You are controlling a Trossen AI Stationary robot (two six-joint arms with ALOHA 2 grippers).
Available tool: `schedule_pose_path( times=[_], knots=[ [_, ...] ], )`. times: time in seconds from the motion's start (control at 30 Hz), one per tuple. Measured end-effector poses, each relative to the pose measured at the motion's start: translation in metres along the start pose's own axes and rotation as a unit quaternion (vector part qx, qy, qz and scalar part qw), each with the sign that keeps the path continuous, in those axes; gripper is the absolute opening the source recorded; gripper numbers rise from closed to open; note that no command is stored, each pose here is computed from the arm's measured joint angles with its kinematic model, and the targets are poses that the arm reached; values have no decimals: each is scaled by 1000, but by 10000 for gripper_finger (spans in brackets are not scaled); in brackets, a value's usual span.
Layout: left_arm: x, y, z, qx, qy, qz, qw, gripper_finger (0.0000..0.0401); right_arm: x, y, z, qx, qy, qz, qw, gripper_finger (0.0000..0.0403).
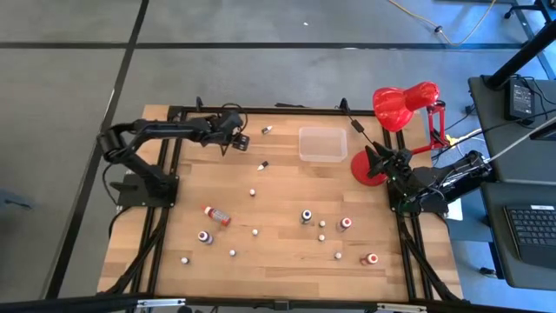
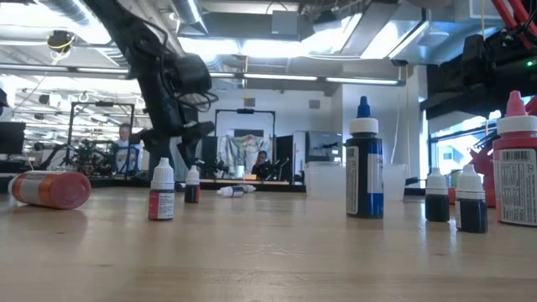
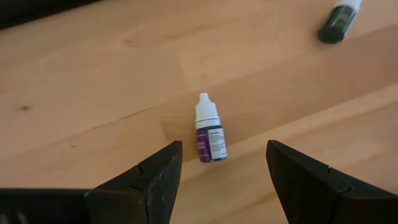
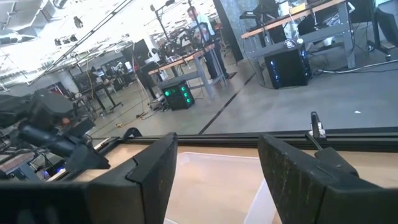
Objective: Pick & Place food coloring
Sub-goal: Put the small purple food coloring bottle in the transparent bin
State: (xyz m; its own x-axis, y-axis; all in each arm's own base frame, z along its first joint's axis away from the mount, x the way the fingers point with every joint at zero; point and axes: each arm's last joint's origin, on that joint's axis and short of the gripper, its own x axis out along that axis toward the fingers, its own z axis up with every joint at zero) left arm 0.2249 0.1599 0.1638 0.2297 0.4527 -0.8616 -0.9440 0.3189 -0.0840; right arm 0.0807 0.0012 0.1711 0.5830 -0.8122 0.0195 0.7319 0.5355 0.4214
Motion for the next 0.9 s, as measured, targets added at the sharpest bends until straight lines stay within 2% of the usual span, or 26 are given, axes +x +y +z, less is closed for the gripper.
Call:
schedule_pose_path(
  times=[0.43, 0.9],
  knots=[
    [34, -2, -8, 20, 28, 24, 999, 219, 0, 0, 0, -2, 0, 0, 1000, 227],
    [38, -3, -8, 19, 23, 28, 999, 123, 0, 0, 0, -1, 0, -1, 1000, 227]
  ],
)
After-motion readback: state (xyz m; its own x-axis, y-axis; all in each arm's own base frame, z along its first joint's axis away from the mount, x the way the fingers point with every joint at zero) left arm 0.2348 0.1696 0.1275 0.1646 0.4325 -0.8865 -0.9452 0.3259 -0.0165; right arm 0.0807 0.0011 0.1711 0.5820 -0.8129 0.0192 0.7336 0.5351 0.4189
